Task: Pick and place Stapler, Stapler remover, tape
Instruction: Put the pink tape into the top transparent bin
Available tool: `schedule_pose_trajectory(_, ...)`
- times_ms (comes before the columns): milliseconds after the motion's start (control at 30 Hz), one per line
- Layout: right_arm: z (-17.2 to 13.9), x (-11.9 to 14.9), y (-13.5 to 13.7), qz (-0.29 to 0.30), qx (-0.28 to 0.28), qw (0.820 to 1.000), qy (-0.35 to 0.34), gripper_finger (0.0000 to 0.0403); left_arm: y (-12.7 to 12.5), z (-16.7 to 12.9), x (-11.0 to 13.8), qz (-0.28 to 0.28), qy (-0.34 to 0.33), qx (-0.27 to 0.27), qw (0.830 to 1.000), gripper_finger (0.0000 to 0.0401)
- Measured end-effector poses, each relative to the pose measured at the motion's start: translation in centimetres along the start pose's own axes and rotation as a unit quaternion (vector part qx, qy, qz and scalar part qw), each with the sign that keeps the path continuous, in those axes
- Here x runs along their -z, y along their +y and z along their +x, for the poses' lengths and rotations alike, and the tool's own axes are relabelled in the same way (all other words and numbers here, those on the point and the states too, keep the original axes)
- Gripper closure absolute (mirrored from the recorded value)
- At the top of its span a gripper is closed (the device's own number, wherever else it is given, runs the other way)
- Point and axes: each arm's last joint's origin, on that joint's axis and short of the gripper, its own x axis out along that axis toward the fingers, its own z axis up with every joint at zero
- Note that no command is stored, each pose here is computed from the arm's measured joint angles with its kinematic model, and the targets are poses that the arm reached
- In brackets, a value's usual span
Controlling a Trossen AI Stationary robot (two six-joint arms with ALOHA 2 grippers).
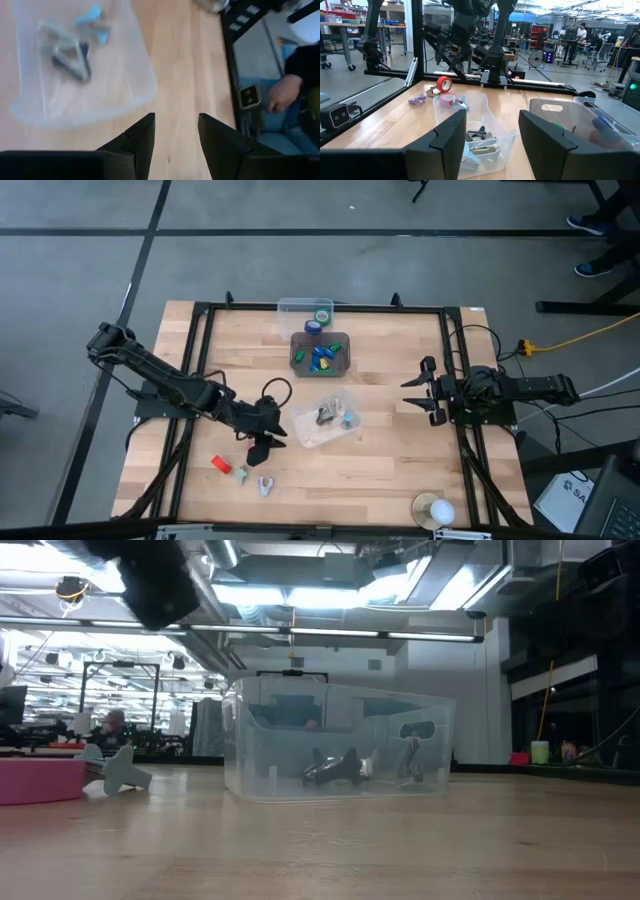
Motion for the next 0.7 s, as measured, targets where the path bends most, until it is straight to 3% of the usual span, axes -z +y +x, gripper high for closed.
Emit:
schedule_pose_trajectory(367, 0.0, 0.0, 0.0, 0.000, 0.000, 1.000, 0.000, 0.0215, -0.9, -0.4, 2.6, -0.124, 0.108, -0.007, 0.986, 0.0254)
schedule_pose_trajectory(533, 0.0, 0.0, 0.0, 0.000, 0.000, 1.000, 0.000, 0.0215, -2.1, -0.9, 4.3, -0.136, 0.136, -0.019, 0.981, 0.0254)
schedule_pose_trajectory(700, 0.0, 0.0, 0.0, 0.000, 0.000, 1.000, 0.000, 0.0215, -2.5, -1.3, 5.2, -0.127, 0.105, -0.069, 0.984, 0.0254)
